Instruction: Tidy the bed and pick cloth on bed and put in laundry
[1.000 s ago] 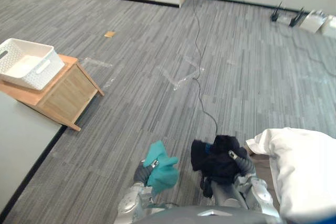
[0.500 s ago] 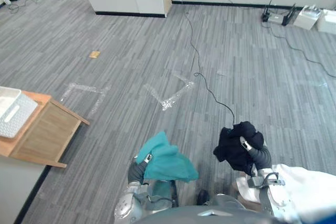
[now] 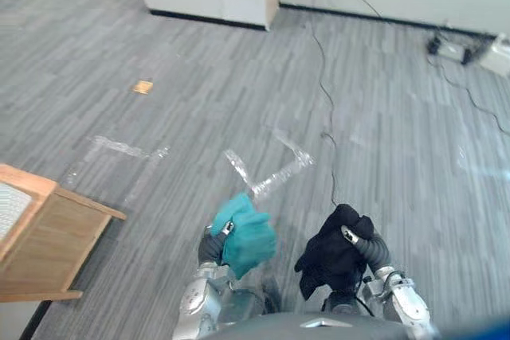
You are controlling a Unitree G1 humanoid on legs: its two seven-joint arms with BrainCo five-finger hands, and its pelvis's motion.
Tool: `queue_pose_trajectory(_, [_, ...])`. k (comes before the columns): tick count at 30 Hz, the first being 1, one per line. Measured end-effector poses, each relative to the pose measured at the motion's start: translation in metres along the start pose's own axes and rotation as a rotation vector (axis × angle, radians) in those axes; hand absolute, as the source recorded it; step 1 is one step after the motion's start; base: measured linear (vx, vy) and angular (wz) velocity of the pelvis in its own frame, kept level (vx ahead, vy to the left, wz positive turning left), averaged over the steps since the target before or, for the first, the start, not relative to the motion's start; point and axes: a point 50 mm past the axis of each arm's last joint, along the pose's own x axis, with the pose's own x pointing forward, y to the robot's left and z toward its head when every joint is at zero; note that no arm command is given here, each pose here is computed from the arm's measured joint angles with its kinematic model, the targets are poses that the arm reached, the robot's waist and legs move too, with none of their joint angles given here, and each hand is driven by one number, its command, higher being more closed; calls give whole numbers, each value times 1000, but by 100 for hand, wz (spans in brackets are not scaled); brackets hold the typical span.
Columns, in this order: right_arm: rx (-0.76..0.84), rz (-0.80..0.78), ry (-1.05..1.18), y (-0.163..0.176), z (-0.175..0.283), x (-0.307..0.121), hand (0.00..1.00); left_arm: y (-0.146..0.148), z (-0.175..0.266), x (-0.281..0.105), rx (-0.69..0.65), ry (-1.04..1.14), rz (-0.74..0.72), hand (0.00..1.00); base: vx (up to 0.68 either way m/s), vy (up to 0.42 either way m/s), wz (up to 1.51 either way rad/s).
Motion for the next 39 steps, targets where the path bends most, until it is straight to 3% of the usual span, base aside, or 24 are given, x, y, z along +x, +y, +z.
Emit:
queue_pose_trajectory(8, [84, -30, -99, 17, 18, 0, 100, -1, 0, 6, 27, 34, 39, 100, 452, -261, 111])
queue_pose_trajectory(15, [42, 10, -199, 18, 44, 12, 100, -3, -9, -3, -27, 42, 76, 100, 338, -327, 52])
queue_pose_trajectory(22, [36, -16, -57, 2, 23, 20, 100, 15, -22, -22, -90, 85, 132, 100, 237, -218, 55])
queue_pose_trajectory(29, [26, -76, -3, -20, 19, 14, 100, 5, -15, -16, -123, 61, 100, 100, 270, 50, 66])
queue_pose_trajectory(39, [32, -82, 74, -13, 11, 20, 100, 6, -4, -5, -115, 43, 82, 100, 224, 138, 35])
